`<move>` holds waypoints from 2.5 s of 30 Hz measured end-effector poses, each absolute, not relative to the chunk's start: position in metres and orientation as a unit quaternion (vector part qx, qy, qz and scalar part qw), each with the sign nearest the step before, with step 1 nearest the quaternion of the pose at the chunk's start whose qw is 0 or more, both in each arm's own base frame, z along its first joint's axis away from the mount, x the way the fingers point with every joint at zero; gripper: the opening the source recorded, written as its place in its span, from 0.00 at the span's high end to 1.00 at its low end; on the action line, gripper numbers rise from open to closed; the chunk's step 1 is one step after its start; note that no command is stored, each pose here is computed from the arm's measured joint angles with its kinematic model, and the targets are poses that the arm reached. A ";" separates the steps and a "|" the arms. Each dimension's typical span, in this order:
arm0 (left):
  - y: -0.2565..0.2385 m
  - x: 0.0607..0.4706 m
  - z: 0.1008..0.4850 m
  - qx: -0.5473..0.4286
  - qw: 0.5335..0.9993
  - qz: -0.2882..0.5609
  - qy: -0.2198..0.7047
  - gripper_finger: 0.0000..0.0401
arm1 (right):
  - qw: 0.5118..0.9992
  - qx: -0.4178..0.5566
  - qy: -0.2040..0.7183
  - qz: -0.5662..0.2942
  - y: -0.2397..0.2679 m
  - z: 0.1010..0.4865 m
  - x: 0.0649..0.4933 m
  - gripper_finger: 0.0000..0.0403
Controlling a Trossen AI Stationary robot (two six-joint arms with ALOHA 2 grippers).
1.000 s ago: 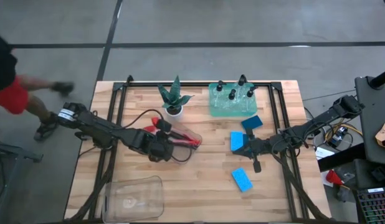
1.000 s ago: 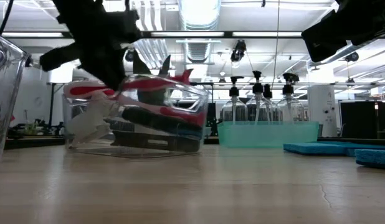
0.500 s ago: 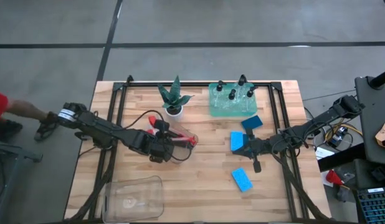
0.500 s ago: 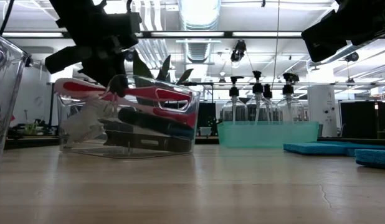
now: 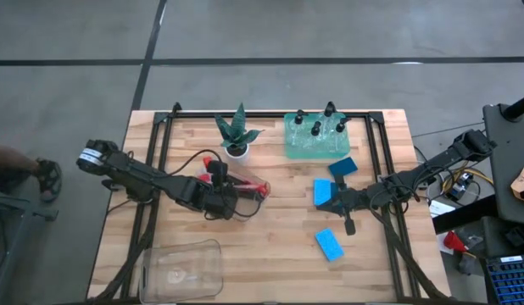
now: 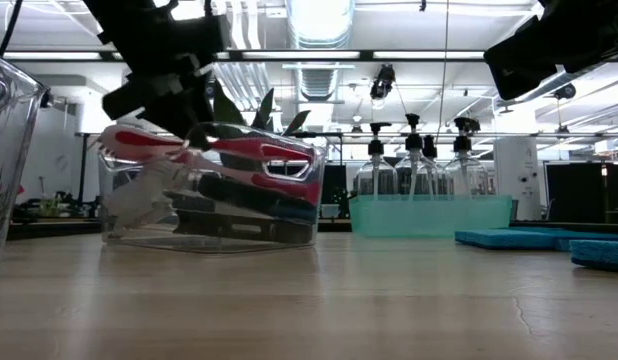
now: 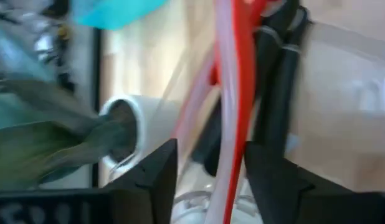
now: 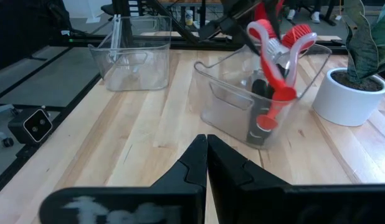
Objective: Pick & Place Kitchen Sink Supplies
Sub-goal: Put the orange dish brush into the top transparent bin, then put the blue sponge into the bottom transparent bin
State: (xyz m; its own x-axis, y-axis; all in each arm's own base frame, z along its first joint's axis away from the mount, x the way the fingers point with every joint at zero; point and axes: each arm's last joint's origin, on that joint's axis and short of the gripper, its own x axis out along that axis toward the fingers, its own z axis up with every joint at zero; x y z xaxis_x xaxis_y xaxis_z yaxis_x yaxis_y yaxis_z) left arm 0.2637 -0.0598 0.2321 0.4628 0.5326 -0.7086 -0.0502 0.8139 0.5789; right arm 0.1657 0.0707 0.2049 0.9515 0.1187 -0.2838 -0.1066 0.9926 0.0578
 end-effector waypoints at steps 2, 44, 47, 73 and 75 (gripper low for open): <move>-0.059 0.265 0.235 0.248 0.821 0.202 0.474 0.51 | 0.988 0.021 0.145 0.057 0.071 0.205 0.166 0.98; -0.075 0.252 0.300 0.024 0.895 0.266 0.358 0.76 | 0.988 0.021 0.145 0.057 0.071 0.205 0.166 0.98; -0.072 0.236 0.307 0.006 0.908 0.256 0.332 0.93 | 0.988 0.021 0.145 0.057 0.071 0.205 0.166 0.98; -0.031 0.108 0.229 -0.050 0.996 0.067 0.043 1.00 | 0.988 0.021 0.145 0.057 0.071 0.205 0.166 0.98; -0.031 0.105 0.223 -0.054 0.997 0.040 0.035 1.00 | 0.988 0.021 0.145 0.057 0.071 0.205 0.166 0.98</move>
State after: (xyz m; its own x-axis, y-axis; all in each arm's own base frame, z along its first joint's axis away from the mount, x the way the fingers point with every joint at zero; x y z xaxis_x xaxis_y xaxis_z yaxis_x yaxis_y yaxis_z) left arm 0.1052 -0.0315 0.2228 0.9944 0.0759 -0.0734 -0.0834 0.9910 -0.1047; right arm 0.1658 0.0707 0.2049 0.9516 0.1182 -0.2837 -0.1061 0.9927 0.0577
